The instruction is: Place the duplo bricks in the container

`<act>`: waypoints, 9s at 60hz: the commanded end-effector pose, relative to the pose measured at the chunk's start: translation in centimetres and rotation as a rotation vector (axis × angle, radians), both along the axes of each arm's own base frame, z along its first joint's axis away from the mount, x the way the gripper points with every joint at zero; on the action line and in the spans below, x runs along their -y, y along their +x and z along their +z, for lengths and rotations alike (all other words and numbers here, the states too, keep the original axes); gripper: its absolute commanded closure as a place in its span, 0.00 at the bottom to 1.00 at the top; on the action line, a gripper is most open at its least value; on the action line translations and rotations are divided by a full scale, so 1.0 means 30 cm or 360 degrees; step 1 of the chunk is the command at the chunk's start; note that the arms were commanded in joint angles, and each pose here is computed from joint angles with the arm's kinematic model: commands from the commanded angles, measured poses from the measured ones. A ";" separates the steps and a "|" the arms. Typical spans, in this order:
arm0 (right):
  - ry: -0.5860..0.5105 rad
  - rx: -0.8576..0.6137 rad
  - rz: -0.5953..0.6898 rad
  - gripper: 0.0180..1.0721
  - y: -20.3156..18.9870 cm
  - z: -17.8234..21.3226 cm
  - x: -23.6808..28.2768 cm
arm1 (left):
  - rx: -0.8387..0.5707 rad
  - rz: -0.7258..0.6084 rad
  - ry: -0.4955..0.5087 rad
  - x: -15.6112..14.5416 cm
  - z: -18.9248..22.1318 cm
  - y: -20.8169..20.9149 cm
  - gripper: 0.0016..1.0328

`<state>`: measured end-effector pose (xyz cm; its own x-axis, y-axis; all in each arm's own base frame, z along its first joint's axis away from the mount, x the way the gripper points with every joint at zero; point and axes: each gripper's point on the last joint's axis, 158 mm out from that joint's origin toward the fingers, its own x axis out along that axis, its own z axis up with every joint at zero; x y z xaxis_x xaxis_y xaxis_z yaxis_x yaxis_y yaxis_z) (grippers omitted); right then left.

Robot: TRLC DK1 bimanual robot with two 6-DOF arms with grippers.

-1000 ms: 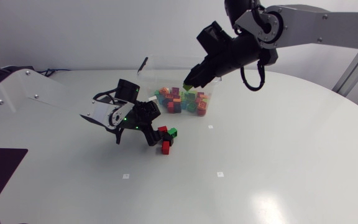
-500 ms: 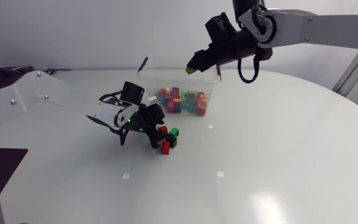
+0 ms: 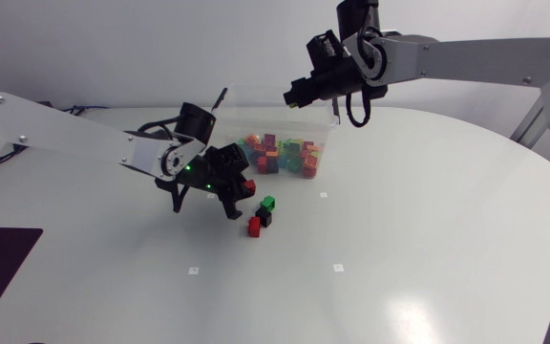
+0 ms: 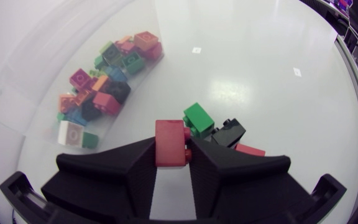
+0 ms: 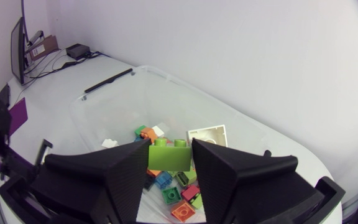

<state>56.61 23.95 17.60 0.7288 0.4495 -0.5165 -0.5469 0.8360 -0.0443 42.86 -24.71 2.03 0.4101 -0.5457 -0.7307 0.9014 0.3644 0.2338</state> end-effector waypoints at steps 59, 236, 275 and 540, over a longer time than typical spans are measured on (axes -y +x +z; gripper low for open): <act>-0.0144 -0.0033 0.0224 0.07 -0.405 -0.050 0.056 | 0.0443 0.0329 -0.0544 0.039 0.616 0.349 0.77; -0.0170 -0.0491 0.0554 0.70 -0.381 -0.213 -0.085 | -0.0102 -0.0652 0.0075 0.017 -0.102 -0.289 0.07; 0.0310 -0.0117 0.0394 0.70 -0.268 0.199 -0.023 | -0.0187 -0.0690 0.0081 0.053 -0.163 -0.284 0.72; -0.0253 -0.0096 -0.0027 0.71 -0.274 0.078 -0.065 | 0.0978 0.1279 -0.0491 -0.736 0.641 -0.025 0.04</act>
